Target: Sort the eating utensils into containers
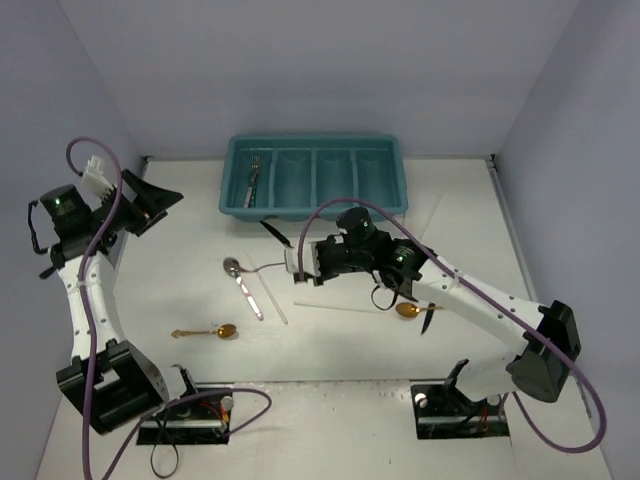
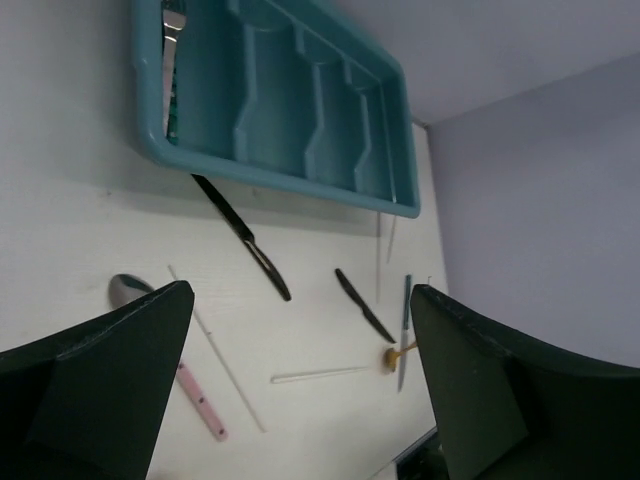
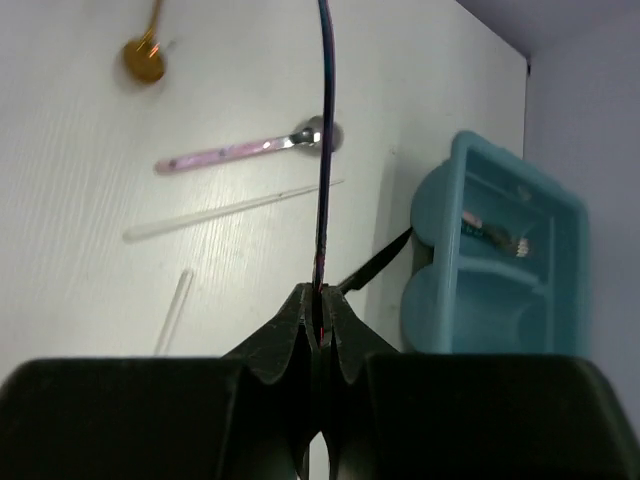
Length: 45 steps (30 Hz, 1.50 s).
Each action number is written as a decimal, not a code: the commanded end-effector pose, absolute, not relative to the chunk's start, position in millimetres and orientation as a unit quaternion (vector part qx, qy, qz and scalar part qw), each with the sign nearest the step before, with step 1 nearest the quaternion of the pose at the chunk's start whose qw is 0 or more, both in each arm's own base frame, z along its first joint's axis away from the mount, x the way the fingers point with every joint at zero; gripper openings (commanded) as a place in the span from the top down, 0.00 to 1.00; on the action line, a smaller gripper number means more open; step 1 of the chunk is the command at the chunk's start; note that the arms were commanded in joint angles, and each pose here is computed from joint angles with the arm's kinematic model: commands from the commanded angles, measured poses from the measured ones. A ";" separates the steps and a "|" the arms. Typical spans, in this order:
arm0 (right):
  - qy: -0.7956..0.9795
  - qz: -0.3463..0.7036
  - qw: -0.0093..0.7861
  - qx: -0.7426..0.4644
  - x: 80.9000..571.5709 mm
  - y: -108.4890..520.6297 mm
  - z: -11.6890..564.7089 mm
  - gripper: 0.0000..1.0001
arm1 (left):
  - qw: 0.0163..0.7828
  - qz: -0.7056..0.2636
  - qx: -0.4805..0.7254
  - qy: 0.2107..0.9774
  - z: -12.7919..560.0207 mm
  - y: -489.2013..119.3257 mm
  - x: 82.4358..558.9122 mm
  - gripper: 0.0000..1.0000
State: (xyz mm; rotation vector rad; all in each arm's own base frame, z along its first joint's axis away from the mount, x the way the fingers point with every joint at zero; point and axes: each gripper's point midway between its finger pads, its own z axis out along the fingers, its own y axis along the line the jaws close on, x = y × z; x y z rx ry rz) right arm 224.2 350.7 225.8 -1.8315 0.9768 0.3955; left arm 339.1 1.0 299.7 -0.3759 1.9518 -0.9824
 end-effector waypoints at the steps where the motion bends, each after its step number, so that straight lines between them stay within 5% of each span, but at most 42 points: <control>1: 0.600 0.368 0.513 -0.492 271.2 363.1 298.9 1.00 | 0.533 -0.453 -0.093 0.708 356.5 -16.5 339.0 0.15; 8: 0.662 0.523 0.483 -0.233 301.4 371.4 348.0 1.00 | 0.567 -0.456 -0.075 0.682 367.5 -35.7 320.4 0.18; 14: 0.638 0.619 0.436 -0.141 299.4 389.1 373.6 1.00 | 0.576 -0.489 0.001 0.655 395.5 -104.5 302.5 0.21; 22: 0.636 0.687 0.322 -0.139 277.7 413.4 366.1 1.00 | 0.535 -0.537 0.100 0.644 400.3 -179.0 292.0 0.34; 34: 0.584 0.711 0.328 -0.215 241.8 412.9 383.3 1.00 | 0.503 -0.556 0.112 0.653 390.2 -191.2 298.5 0.46; 39: 0.582 0.714 0.320 -0.224 234.0 409.6 378.2 1.00 | 0.507 -0.567 0.126 0.637 399.0 -193.7 296.0 0.58; 41: 0.581 0.716 0.316 -0.224 232.7 409.4 377.3 1.00 | 0.507 -0.574 0.129 0.630 403.0 -195.1 294.5 0.70; 43: 0.582 0.717 0.314 -0.220 234.0 409.2 376.8 1.00 | 0.506 -0.576 0.127 0.629 403.8 -194.9 294.1 0.96; 45: 0.583 0.719 0.312 -0.215 235.6 409.1 377.1 1.00 | 0.504 -0.578 0.123 0.630 404.0 -194.6 293.5 1.00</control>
